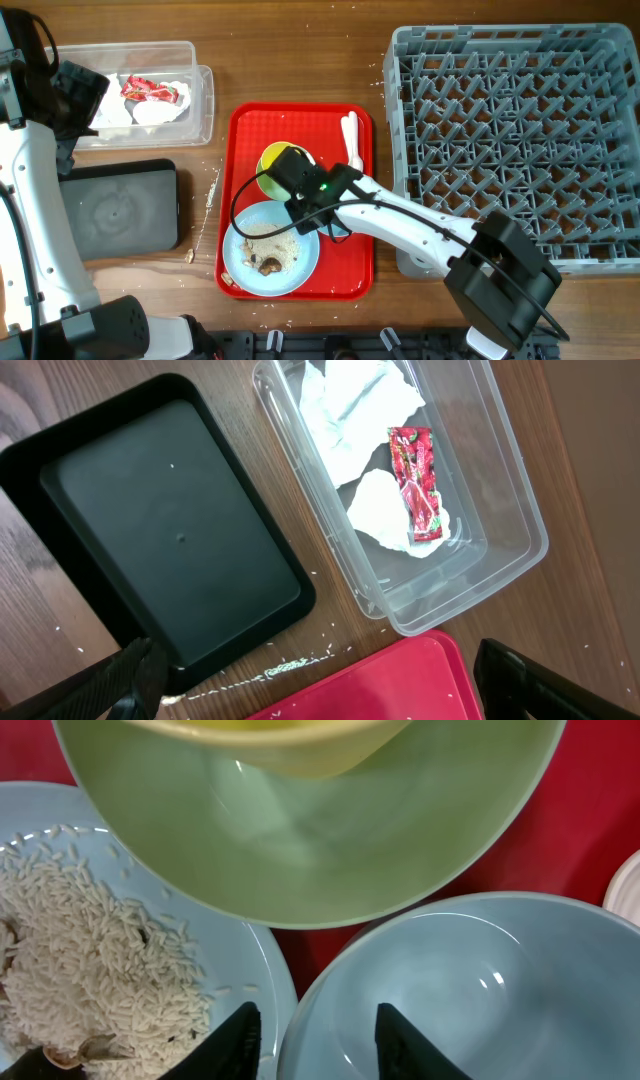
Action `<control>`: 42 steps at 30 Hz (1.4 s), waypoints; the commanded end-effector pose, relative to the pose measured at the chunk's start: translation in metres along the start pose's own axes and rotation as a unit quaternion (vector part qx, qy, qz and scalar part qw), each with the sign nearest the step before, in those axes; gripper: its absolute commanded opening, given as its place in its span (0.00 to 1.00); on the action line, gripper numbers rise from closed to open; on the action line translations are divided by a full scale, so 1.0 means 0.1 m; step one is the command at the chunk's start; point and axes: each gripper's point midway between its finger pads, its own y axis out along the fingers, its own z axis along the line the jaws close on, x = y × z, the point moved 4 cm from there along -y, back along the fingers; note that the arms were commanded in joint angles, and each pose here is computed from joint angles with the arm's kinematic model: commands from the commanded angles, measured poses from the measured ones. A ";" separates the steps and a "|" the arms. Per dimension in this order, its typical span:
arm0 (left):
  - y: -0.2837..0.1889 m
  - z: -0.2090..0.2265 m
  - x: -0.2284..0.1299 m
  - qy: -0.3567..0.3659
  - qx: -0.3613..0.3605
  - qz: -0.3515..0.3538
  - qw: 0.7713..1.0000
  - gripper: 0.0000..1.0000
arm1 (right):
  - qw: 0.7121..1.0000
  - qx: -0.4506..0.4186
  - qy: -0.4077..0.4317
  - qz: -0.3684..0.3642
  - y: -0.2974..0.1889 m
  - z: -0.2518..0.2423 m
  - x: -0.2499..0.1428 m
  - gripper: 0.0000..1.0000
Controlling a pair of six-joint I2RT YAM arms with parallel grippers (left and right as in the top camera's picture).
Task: Sort waste into correct bins and load items into the dishwasher rack
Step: 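Reach the right gripper to the light-blue bowl on the tray, then lift the light-blue bowl and place it in the dish rack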
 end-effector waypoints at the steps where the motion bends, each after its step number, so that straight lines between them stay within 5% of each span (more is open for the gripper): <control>1: 0.02 0.01 0.01 -0.006 0.004 0.001 1.000 1.00 | 1.000 -0.018 0.005 0.014 0.13 -0.04 -0.06 0.36; 6: 0.02 0.01 0.01 -0.006 0.004 0.001 1.000 1.00 | 1.000 -0.019 0.005 0.018 0.18 -0.04 -0.06 0.31; 10: 0.02 0.01 0.01 -0.006 0.004 0.001 1.000 1.00 | 1.000 -0.015 0.019 0.008 0.08 -0.02 0.00 0.04; 19: 0.02 0.01 0.01 -0.006 0.004 0.001 1.000 1.00 | 0.999 0.027 0.030 -0.005 -0.70 0.00 0.11 0.04; 29: 0.02 0.01 0.01 -0.006 0.004 0.001 1.000 1.00 | 0.972 -0.010 0.185 -0.147 -1.91 -1.77 0.13 0.05; 33: 0.02 0.01 0.01 -0.006 0.004 0.001 1.000 1.00 | 0.950 0.083 0.238 -0.183 -1.97 -2.47 0.01 0.04; 38: 0.02 0.01 0.01 -0.006 0.004 0.001 1.000 1.00 | 0.887 0.301 0.198 -0.287 -2.08 -2.75 -0.14 0.04; 42: 0.02 0.01 0.01 -0.006 0.004 0.001 1.000 1.00 | 0.845 0.376 0.232 -0.301 -1.91 -2.92 -0.23 0.04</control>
